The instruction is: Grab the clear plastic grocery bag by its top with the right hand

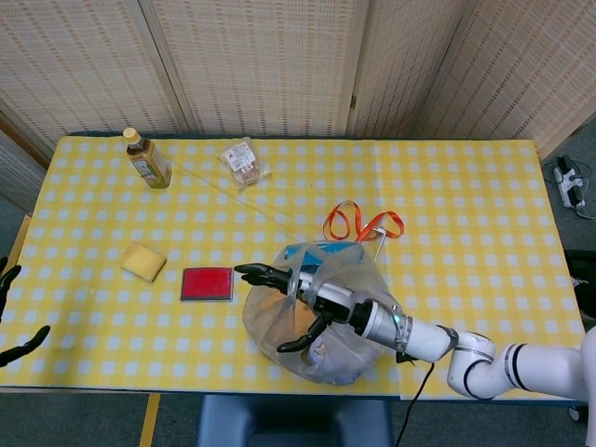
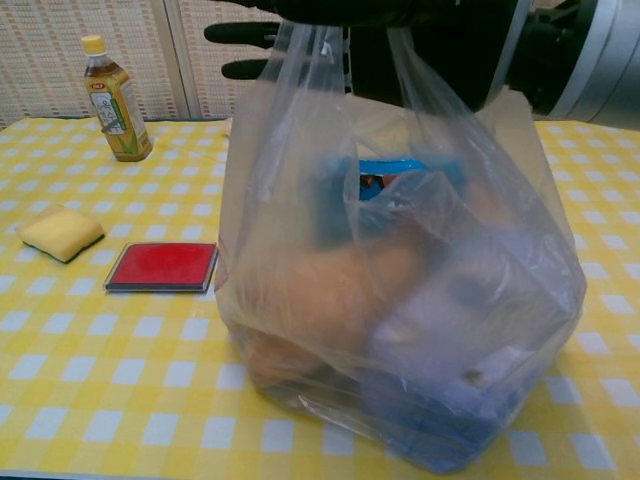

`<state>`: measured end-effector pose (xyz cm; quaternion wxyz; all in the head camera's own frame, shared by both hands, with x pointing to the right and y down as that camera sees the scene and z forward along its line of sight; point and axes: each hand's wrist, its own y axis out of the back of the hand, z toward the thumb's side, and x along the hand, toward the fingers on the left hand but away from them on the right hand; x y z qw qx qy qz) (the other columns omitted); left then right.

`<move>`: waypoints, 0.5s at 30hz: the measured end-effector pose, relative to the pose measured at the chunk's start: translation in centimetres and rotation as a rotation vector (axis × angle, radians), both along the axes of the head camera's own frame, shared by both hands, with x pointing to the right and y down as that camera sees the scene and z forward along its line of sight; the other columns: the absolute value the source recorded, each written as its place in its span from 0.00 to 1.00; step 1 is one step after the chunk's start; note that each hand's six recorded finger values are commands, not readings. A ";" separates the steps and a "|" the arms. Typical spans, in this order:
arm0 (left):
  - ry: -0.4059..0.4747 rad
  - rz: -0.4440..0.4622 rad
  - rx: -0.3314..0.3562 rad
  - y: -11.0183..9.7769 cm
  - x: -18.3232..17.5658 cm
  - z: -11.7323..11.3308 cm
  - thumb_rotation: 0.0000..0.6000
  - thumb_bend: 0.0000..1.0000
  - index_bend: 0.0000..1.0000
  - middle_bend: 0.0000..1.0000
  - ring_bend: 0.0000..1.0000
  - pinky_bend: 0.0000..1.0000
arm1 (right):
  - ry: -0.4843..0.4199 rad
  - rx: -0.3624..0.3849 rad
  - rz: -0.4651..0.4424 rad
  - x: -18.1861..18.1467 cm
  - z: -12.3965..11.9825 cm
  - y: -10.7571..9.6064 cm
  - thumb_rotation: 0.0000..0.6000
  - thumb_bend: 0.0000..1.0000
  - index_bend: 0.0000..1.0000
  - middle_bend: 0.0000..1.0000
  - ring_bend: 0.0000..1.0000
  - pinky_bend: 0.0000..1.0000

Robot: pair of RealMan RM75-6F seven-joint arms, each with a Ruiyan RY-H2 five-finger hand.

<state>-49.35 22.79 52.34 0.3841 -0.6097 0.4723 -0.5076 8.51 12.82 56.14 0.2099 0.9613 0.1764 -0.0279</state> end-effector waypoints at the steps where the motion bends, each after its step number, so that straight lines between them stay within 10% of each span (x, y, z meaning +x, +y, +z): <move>1: 0.000 0.000 -0.001 0.0 0.0 0.0 1.00 0.23 0.00 0.00 0.00 0.00 | -0.010 -0.006 0.000 -0.2 0.1 0.0 1.00 0.21 0.00 0.00 0.02 0.00; 15: -0.001 -0.018 -0.007 -0.2 -0.5 0.0 1.00 0.23 0.00 0.00 0.00 0.00 | -0.135 -0.035 0.013 -3.8 0.1 -1.3 1.00 0.20 0.17 0.20 0.16 0.06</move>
